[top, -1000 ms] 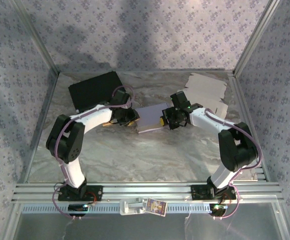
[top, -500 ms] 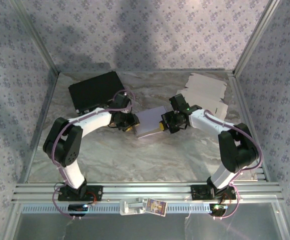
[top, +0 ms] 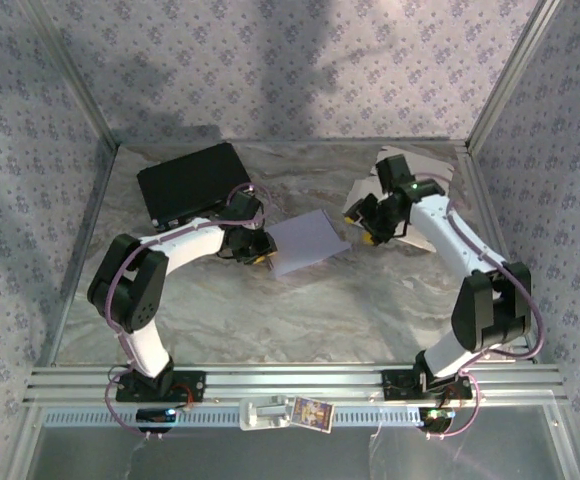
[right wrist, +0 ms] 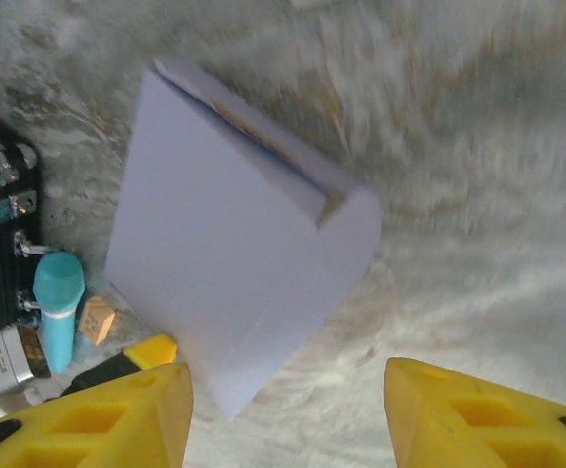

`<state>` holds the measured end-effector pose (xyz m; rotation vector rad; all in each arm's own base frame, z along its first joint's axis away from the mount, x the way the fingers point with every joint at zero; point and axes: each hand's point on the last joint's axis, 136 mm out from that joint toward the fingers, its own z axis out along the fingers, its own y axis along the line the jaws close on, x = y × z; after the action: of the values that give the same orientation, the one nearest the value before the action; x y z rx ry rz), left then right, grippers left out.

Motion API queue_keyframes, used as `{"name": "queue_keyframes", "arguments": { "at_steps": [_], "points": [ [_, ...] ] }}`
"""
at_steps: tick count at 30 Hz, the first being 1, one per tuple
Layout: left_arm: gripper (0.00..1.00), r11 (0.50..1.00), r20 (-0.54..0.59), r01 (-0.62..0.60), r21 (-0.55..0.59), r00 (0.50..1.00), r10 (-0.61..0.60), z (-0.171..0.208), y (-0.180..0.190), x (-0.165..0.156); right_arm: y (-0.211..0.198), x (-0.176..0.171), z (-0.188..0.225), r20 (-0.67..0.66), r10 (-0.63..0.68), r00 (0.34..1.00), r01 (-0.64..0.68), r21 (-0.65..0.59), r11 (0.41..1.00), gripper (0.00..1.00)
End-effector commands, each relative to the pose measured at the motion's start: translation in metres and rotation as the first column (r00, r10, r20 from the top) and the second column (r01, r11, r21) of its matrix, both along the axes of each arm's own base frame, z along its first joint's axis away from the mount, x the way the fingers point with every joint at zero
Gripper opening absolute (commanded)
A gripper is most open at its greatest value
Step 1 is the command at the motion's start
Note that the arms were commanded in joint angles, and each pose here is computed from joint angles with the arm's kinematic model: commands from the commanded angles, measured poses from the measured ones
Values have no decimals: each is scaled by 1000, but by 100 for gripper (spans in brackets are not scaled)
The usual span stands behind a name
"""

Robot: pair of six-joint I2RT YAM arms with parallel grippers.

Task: Fold the paper box

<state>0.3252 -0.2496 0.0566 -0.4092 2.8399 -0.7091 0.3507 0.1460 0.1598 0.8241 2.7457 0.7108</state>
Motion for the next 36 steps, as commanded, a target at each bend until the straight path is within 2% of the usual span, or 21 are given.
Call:
{"name": "queue_keyframes", "arguments": {
  "at_steps": [1,6,9,12,14,18,25,28,32,36],
  "points": [
    [32,999,13,6,33,1000,-7,-4,6,4,5,17,-24,10,313,950,-311,-78,947,48],
    [32,999,12,17,39,1000,-18,-7,7,4,29,38,-50,-14,513,859,-510,-117,852,43],
    [32,999,18,18,40,1000,-19,-7,8,5,48,37,-59,-22,575,818,-573,-104,813,43],
    [32,999,19,18,45,1000,-19,-6,9,7,47,29,-76,-98,602,792,-610,-154,777,40],
    [32,999,16,18,49,1000,-18,-7,10,7,44,26,-84,-118,601,790,-613,-176,771,38],
    [32,998,16,21,51,1000,-22,-7,11,6,51,22,-89,-105,608,787,-617,-143,774,31],
    [32,998,19,28,55,999,-29,-6,12,7,55,14,-96,-130,605,785,-619,-136,774,28],
    [32,998,25,29,62,999,-30,-5,14,8,52,17,-88,-106,600,793,-609,-162,776,28],
    [32,997,27,31,64,999,-33,-5,15,9,41,29,-71,-53,583,811,-579,-218,785,33],
    [32,997,29,34,64,999,-36,-4,13,11,37,32,-78,-72,593,802,-592,-224,774,33]
  ]
}}
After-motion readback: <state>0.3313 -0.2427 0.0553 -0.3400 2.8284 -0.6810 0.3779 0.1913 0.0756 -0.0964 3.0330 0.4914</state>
